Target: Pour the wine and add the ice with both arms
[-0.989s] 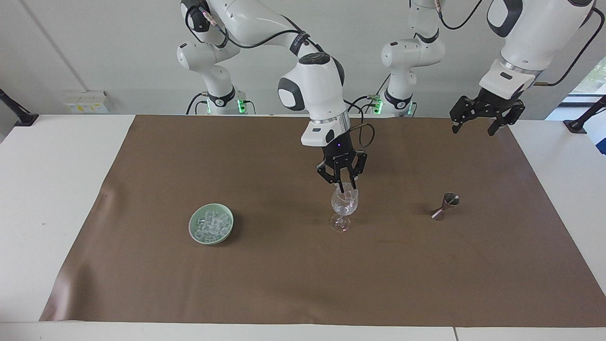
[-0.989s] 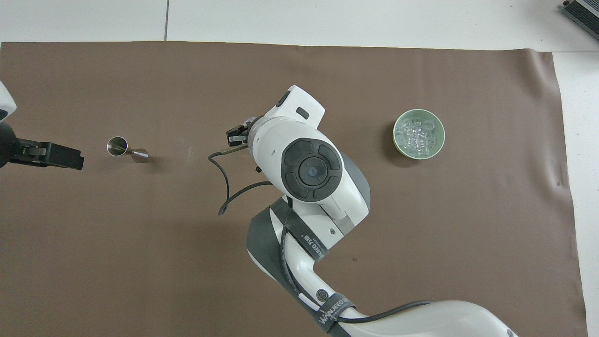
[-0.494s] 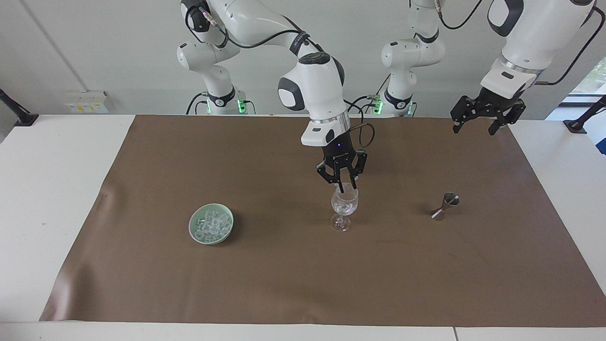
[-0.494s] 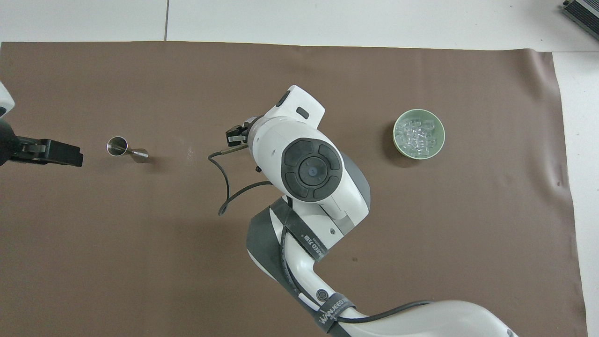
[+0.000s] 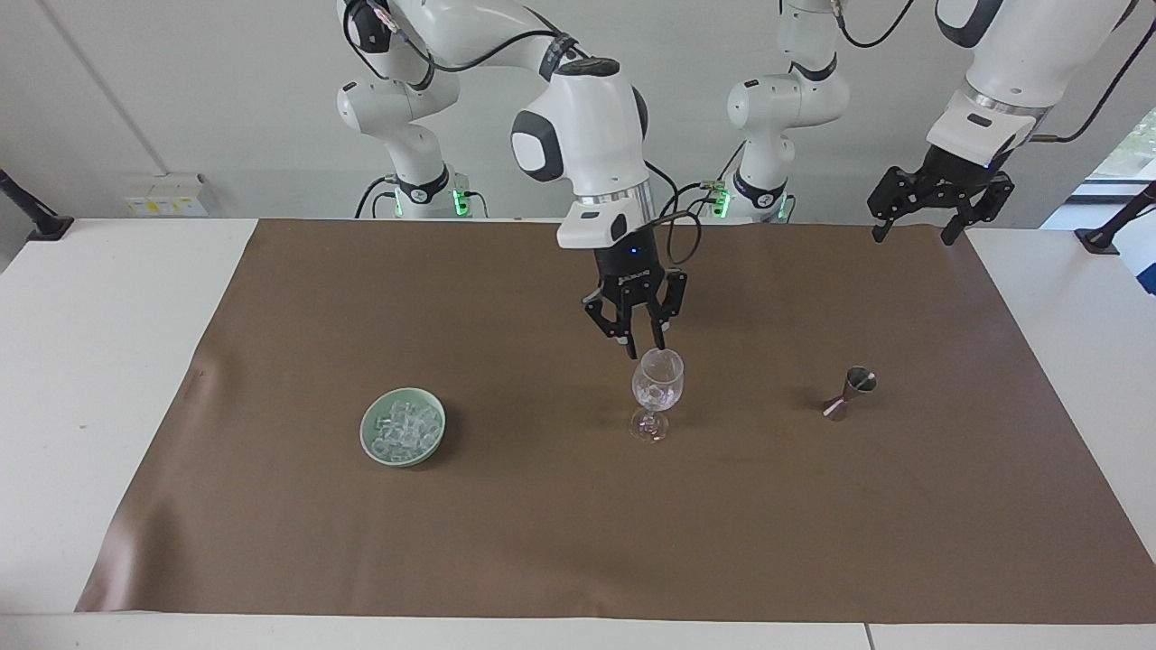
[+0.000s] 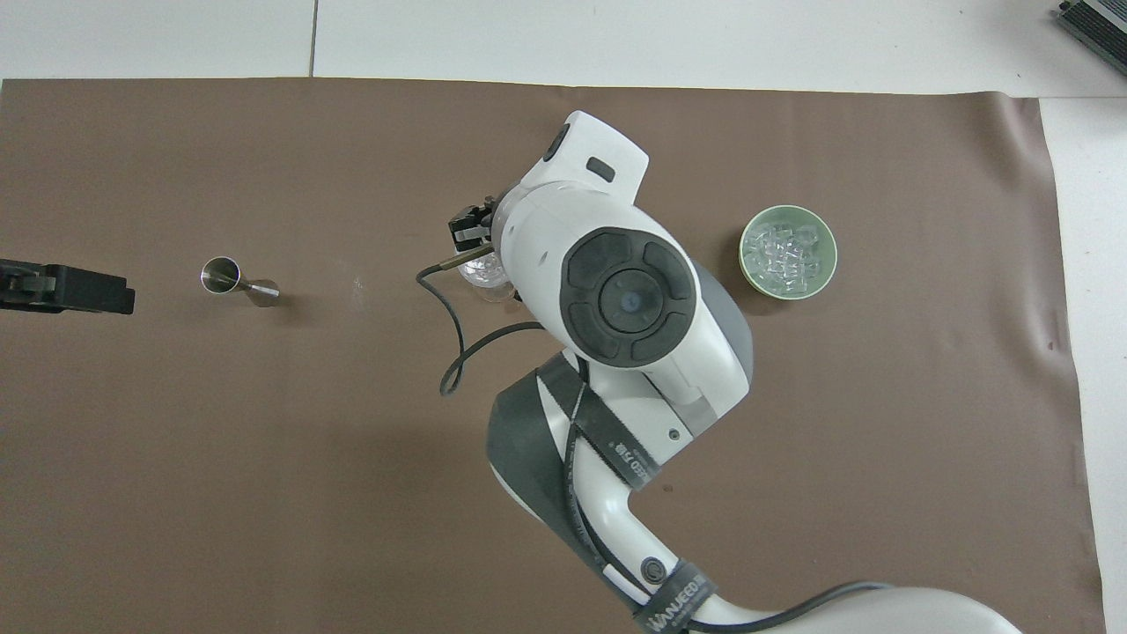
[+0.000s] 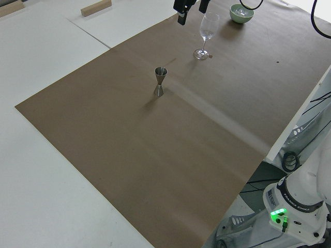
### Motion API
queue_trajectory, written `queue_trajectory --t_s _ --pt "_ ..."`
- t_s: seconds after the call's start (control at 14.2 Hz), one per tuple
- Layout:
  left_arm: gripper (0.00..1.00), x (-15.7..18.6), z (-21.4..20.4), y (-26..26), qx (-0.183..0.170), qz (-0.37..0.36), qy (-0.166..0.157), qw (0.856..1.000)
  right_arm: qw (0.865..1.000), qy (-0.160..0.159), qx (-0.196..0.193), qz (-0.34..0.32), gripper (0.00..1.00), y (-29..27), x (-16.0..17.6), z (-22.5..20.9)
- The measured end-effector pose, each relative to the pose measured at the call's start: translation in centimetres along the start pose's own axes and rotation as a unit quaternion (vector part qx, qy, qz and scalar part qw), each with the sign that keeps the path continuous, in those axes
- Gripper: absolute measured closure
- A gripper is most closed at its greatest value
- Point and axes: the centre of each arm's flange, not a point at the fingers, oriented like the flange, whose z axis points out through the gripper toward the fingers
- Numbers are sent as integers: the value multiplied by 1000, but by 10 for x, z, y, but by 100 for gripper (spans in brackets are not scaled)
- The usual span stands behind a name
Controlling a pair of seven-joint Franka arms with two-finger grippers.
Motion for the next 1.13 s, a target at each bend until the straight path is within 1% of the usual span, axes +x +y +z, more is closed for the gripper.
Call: queue_trajectory --t_s 0.07,0.14,0.21,0.28,0.35,0.42,0.49,0.64,0.71,0.85,0.99,1.13 --pt "0 0 0 1 0 0 0 1000 1000 -19 -14 3 45 22 1 -5" --pt "0 0 0 1 0 1 0 1000 999 -37 -29 14 45 47 2 -8" --pt "0 0 2 1 0 1 -2 1000 997 -53 -41 29 40 74 3 -10" --pt "0 1 4 1 0 1 -4 1000 995 -69 -51 49 30 102 3 -13" --pt "0 2 8 1 -1 1 -8 1000 992 -87 -61 69 18 132 2 -18" --pt "0 3 13 1 -2 2 -13 1000 988 -108 -68 81 11 163 -1 -24" --pt "0 4 17 1 -2 2 -17 1000 984 -132 -72 92 11 195 -6 -32" --pt "0 5 19 2 -2 3 -18 1000 974 -178 -80 120 0 247 -21 -49" --pt "0 5 19 3 -2 3 -18 1000 967 -198 -85 135 0 269 -31 -56" --pt "0 4 18 3 -2 4 -17 1000 957 -224 -93 161 0 304 -50 -66" --pt "0 3 15 4 -2 4 -15 1000 953 -237 -91 164 0 335 -67 -74" --pt "0 2 13 5 -1 5 -14 1000 953 -241 -78 168 0 359 -79 -80"
